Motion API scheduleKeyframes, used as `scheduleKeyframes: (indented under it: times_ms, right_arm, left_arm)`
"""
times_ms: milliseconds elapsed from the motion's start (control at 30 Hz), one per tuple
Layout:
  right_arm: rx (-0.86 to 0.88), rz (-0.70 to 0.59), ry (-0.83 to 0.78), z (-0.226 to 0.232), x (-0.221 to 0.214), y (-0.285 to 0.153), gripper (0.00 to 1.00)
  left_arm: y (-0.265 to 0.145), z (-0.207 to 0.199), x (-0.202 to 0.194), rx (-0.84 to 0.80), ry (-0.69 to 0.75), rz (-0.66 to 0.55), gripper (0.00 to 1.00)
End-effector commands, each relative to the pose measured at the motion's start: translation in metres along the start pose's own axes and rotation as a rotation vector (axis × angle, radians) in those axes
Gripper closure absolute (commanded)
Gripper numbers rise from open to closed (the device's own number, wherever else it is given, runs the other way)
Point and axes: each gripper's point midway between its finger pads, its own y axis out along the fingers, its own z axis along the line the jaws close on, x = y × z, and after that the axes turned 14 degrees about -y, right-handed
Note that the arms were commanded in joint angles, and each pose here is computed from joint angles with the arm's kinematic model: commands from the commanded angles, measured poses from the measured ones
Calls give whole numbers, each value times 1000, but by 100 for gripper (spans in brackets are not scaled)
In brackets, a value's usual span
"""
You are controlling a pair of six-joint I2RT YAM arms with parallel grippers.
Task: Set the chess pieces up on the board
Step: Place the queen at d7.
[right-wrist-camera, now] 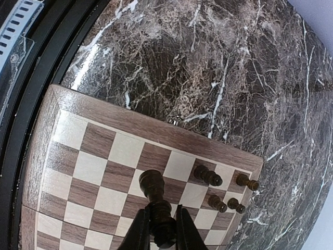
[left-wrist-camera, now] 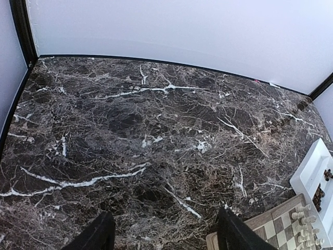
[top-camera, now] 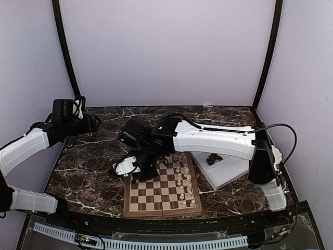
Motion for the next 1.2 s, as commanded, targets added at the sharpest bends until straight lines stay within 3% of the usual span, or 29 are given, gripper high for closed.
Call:
scheduleKeyframes:
  times_ms: [0, 1167]
  right_arm:
    - [6, 49, -58, 6, 7, 12, 100]
    - [-17, 141, -106, 15, 11, 58, 100]
  left_arm:
    - [-9, -6, 1, -39, -12, -4, 31]
    - [-6, -18, -8, -108, -32, 48, 31]
